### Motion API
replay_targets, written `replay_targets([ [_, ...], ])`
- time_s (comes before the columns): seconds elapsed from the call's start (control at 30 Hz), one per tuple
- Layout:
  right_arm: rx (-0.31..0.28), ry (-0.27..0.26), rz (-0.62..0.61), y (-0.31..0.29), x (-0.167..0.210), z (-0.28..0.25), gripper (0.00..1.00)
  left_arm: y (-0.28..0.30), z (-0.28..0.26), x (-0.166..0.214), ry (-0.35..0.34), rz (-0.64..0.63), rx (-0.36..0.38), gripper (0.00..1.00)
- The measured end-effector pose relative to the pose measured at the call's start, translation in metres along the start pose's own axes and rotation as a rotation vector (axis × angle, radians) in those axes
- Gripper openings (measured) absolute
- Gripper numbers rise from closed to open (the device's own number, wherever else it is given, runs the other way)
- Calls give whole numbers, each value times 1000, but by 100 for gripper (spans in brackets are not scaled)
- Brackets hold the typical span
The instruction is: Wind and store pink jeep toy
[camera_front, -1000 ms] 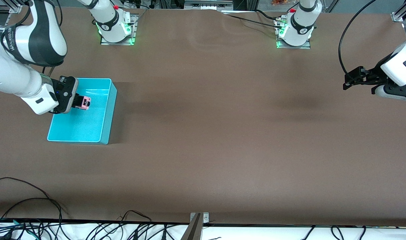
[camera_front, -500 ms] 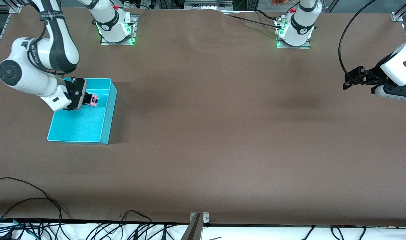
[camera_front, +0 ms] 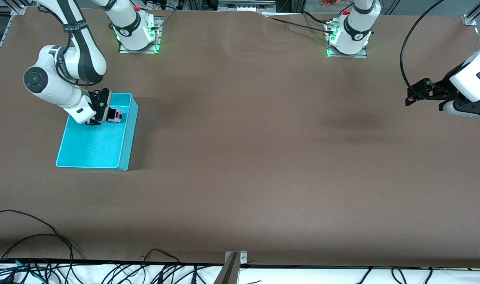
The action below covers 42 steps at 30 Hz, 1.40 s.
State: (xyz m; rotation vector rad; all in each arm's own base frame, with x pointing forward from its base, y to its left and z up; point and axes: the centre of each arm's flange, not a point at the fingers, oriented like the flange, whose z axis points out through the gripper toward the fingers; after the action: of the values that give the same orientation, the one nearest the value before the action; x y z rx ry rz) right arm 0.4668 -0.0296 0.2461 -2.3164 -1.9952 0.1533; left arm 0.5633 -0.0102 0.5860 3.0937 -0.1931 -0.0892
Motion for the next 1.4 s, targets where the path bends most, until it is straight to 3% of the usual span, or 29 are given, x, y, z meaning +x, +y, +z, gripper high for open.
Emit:
replay_targets([
  [0.5, -15, -1, -13, -7, -8, 14, 50, 0, 0, 0, 0, -1, 0, 100],
  [0.8, -43, 9, 5, 0, -14, 4, 90, 0, 0, 0, 0, -1, 0, 100],
  [0.9, -78, 17, 8, 11, -13, -11, 100, 0, 0, 0, 0, -1, 0, 100],
  [1.07, -124, 67, 45, 37, -7, -54, 100, 0, 0, 0, 0, -1, 0, 100],
  [1.2, -120, 125, 134, 58, -1, -103, 100, 0, 0, 0, 0, -1, 0, 100],
  [1.4, -95, 159, 353, 77, 8, -176, 100, 0, 0, 0, 0, -1, 0, 100],
])
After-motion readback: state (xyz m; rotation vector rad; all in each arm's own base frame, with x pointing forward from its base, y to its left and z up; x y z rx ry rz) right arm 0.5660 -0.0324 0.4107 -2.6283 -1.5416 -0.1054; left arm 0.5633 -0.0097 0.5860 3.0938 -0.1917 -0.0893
